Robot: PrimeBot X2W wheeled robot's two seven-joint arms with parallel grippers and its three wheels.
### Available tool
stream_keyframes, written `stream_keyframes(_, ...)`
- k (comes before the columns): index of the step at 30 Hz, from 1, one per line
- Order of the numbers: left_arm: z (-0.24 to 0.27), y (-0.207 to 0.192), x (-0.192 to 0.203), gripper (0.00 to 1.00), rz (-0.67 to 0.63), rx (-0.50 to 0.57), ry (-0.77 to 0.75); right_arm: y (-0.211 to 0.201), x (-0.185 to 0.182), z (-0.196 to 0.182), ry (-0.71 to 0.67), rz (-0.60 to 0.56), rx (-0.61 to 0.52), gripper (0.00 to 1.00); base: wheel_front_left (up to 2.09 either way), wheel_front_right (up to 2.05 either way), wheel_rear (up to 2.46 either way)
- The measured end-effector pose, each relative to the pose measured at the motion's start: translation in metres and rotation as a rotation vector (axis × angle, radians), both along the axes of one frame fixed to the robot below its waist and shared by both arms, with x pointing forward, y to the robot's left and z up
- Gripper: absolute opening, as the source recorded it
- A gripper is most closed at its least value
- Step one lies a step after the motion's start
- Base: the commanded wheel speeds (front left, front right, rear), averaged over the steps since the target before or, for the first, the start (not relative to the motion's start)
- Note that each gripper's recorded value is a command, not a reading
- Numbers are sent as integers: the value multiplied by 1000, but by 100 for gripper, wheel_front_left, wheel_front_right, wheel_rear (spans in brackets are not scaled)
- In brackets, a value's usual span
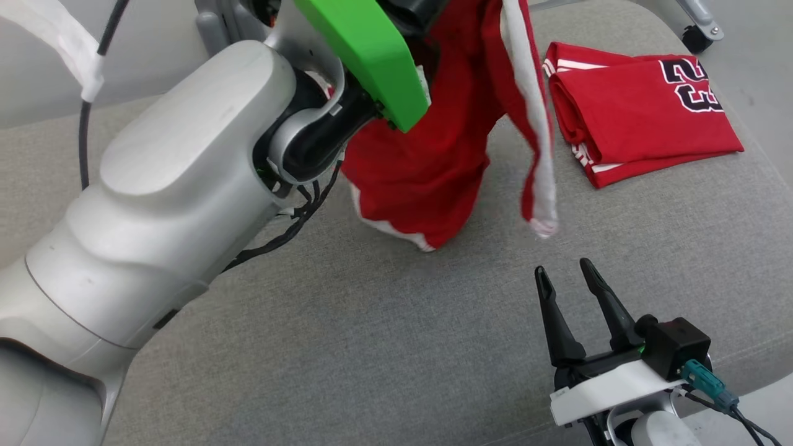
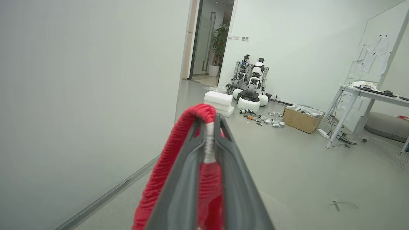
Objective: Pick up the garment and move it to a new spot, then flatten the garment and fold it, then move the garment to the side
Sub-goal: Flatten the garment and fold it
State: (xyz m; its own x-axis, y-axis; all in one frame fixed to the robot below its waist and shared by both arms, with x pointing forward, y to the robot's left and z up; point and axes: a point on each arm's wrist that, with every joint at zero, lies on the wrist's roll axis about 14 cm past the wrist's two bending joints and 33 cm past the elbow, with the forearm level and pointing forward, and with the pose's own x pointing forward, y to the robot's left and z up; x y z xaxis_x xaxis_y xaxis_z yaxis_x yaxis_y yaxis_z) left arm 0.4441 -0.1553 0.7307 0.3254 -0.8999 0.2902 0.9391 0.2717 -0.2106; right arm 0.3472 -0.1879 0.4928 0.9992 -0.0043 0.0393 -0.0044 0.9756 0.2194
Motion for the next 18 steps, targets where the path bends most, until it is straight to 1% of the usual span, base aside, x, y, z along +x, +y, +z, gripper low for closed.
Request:
stream_keyframes(2,-8,8,6,0,34,30,30,0,0,1,-4,1,-1,100,0,0,0)
stream_keyframes(4,-33,21,13,0,76,79,77,2,2,3,-10,11,-5,100,0,0,0)
stream_keyframes(6,-78,39,16,0,130,143,159,6,5,4,-14,25,-5,100,0,0,0)
stream_keyframes(8,-119,57,14,0,180,168,253,10,7,4,-16,38,-6,100,0,0,0)
stream_keyframes(10,-166,79,9,0,239,194,352,13,11,2,-10,53,-7,100,0,0,0)
stream_keyframes(13,-227,110,-3,0,331,237,461,17,15,-3,4,74,-13,100,0,0,0)
stream_keyframes(15,-253,125,-12,0,374,249,512,19,18,-6,10,85,-16,100,0,0,0)
stream_keyframes(17,-267,135,-21,0,391,246,530,21,22,-8,15,95,-21,100,0,0,0)
stream_keyframes(18,-270,137,-25,26,389,248,527,22,24,-9,17,102,-24,100,0,0,0)
